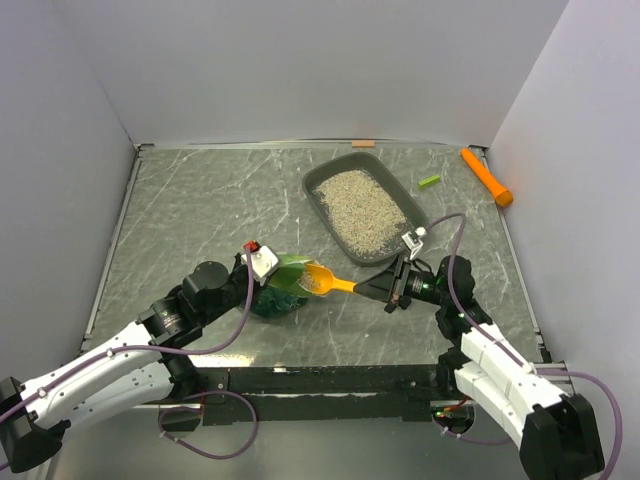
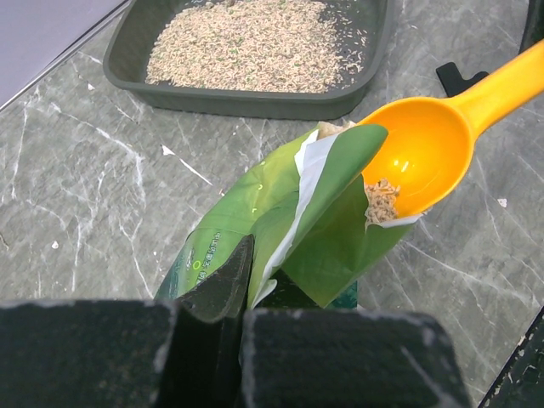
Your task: Fill the litter box with clean litter
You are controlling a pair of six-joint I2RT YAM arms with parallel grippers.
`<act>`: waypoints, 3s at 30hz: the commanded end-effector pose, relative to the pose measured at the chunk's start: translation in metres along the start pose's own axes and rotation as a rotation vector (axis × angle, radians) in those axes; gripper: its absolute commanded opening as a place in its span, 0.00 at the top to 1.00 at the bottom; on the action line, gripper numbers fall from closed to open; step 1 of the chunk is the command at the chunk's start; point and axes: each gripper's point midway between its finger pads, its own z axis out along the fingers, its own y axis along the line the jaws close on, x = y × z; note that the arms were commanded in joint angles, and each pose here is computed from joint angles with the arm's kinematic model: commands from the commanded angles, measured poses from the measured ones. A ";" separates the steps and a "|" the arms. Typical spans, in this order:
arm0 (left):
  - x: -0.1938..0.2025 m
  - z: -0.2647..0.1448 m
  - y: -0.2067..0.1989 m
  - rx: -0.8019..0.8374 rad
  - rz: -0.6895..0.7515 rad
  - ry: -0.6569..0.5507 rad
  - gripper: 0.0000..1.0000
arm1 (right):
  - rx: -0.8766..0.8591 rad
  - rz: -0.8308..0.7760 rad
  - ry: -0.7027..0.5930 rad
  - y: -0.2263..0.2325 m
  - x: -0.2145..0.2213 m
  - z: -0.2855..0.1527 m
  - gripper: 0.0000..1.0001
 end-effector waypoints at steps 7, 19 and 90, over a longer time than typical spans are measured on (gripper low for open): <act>0.004 0.002 0.000 -0.012 0.005 0.015 0.99 | 0.028 0.062 -0.083 -0.009 0.007 -0.011 1.00; -0.001 -0.001 0.007 -0.049 0.001 -0.007 0.99 | 0.090 0.129 -0.152 -0.017 0.015 -0.024 1.00; -0.022 -0.018 0.019 -0.103 -0.040 -0.073 0.99 | -0.034 0.092 -0.662 0.072 -0.090 -0.054 1.00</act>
